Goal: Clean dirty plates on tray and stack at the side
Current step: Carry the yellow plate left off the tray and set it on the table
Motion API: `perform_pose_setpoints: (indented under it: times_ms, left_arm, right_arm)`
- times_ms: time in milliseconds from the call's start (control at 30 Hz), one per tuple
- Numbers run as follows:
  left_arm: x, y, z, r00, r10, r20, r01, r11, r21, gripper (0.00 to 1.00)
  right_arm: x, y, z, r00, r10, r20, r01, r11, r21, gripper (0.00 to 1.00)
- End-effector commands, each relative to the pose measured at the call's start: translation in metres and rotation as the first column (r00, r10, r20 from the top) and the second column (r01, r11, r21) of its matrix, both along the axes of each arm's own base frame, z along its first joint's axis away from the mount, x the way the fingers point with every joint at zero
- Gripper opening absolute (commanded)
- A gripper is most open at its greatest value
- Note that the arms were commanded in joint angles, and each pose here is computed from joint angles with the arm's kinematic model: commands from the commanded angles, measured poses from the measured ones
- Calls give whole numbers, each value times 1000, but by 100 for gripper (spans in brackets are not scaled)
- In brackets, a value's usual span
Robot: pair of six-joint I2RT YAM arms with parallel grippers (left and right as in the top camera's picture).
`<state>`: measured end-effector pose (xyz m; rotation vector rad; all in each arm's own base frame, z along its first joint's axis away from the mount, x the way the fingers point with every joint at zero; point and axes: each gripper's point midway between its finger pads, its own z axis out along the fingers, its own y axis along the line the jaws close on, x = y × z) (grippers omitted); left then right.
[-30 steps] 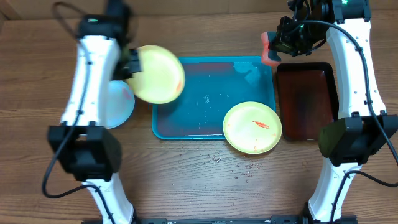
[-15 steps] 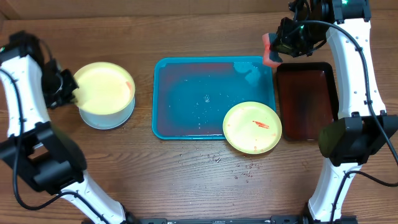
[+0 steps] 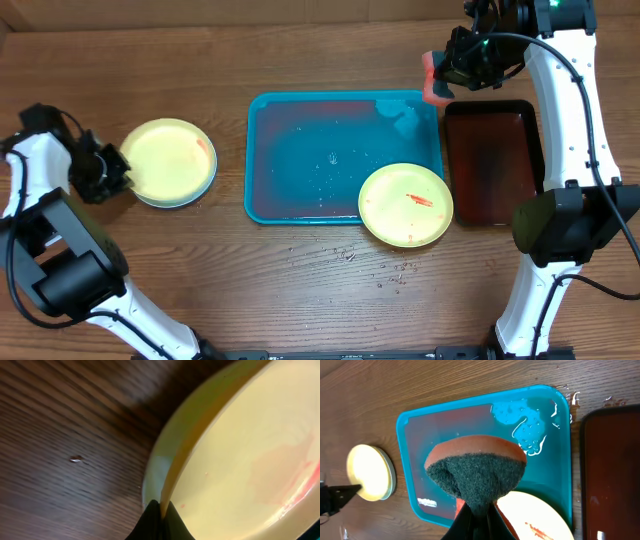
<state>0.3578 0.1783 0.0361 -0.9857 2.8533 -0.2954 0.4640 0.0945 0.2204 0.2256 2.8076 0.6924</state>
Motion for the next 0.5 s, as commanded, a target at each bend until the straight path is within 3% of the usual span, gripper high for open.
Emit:
perform_pose_setpoints:
  times_ms: [0, 100, 233, 333, 467]
  left_arm:
    - [4, -22, -1, 997, -73, 22, 74, 997, -33, 4]
    - [8, -30, -1, 995, -96, 23, 97, 995, -32, 5]
    - [15, -29, 4, 994, -103, 40, 104, 994, -16, 39]
    - [22, -23, 21, 993, -103, 52, 103, 995, 3, 53]
    - [35, -14, 61, 989, -126, 78, 122, 991, 50, 53]
  right_arm:
    - [2, -1, 6, 1000, 2, 23, -2, 1000, 2, 4]
    - [2, -1, 6, 1000, 2, 23, -2, 1000, 1, 4]
    - [2, -1, 6, 1000, 2, 22, -2, 1000, 2, 4]
    - [2, -1, 6, 1000, 2, 22, -2, 1000, 3, 5]
    - [2, 0, 6, 1000, 3, 23, -3, 1000, 2, 4]
